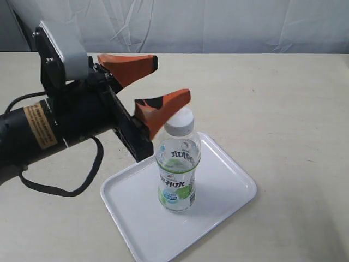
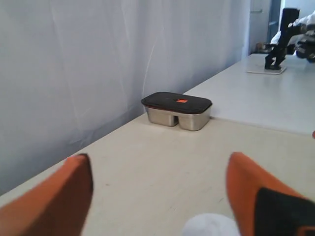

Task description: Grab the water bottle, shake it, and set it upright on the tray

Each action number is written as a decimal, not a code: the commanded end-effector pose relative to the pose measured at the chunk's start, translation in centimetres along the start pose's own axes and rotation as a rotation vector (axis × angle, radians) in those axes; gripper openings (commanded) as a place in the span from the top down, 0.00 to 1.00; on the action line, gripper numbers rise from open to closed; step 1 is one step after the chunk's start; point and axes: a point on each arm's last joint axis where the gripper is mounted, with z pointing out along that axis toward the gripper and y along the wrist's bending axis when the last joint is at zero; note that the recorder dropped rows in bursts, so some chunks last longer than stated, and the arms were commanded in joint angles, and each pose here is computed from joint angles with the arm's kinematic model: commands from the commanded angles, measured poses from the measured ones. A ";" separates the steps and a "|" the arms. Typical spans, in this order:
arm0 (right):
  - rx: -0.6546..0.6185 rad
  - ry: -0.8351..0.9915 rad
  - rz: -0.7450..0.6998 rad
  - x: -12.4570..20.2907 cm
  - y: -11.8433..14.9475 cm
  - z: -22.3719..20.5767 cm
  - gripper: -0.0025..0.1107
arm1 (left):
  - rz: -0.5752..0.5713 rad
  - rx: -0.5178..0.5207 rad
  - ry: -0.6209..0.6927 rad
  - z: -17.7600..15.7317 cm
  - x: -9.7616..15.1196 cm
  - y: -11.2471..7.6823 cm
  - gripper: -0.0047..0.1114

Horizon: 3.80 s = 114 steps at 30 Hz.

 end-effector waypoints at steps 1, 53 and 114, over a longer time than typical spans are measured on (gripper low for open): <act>0.004 -0.018 0.000 -0.1 0.0 0.0 0.95 | 0.057 -0.066 0.062 -1.8 -2.0 0.0 0.71; 0.002 -0.015 0.003 -0.1 0.0 0.0 0.95 | -0.268 -1.027 0.076 -23.0 2.6 -1.6 0.94; 0.004 -0.018 -0.001 -0.1 0.0 0.0 0.95 | -0.030 -1.013 0.125 -22.7 4.4 -1.1 0.94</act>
